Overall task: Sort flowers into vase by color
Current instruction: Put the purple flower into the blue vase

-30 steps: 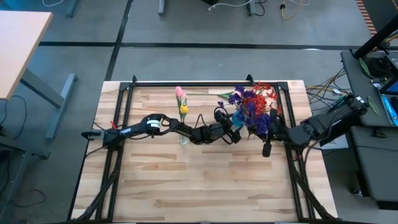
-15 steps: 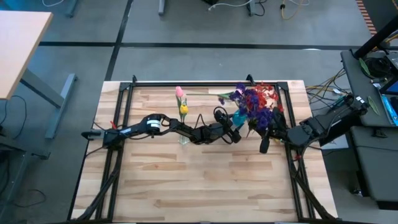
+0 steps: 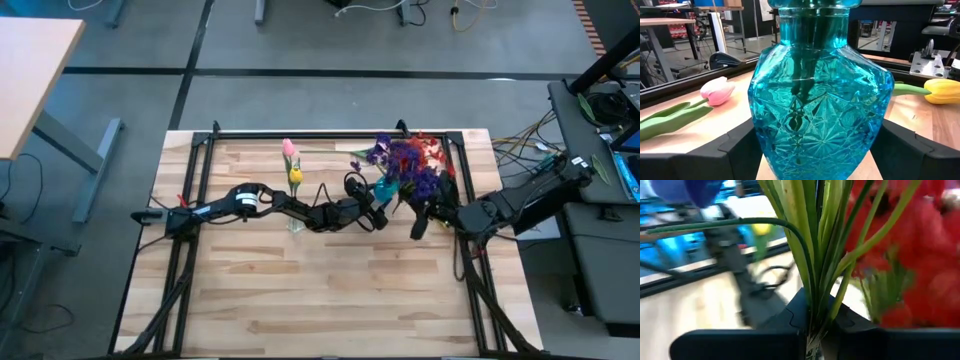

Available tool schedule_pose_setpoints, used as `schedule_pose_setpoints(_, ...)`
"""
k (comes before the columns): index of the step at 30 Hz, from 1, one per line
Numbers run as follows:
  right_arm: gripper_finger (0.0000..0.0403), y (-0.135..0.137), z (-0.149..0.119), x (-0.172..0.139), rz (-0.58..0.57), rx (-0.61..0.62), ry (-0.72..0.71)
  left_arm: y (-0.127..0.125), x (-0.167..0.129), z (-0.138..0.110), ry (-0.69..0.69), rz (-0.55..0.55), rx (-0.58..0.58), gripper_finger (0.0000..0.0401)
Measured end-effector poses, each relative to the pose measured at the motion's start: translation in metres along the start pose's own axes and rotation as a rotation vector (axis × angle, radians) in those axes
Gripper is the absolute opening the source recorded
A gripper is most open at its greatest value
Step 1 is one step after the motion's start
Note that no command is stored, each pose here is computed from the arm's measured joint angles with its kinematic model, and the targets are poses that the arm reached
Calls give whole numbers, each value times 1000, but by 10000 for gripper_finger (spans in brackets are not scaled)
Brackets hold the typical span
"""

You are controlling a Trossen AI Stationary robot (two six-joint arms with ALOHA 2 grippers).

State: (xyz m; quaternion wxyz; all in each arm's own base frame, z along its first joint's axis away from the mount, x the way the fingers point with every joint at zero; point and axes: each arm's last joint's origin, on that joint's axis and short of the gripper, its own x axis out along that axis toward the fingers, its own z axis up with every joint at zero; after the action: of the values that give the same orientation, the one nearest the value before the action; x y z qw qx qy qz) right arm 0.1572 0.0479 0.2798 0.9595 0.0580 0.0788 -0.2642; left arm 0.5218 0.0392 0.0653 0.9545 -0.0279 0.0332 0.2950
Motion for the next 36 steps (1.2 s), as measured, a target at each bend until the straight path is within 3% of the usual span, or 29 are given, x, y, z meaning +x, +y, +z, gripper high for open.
schedule_pose_setpoints(5,18,-3,-3,2,-134,-41,-70,0,-1,-1,4,-2,-4,289)
schedule_pose_setpoints(14,18,-3,14,4,-165,-61,-183,0,-1,-1,8,-8,-1,289)
schedule_pose_setpoints(27,18,-13,11,32,-311,-102,-156,0,-1,-2,16,-11,4,290)
schedule_pose_setpoints(36,18,-8,3,48,-324,-153,-128,0,-1,-3,18,-11,5,290)
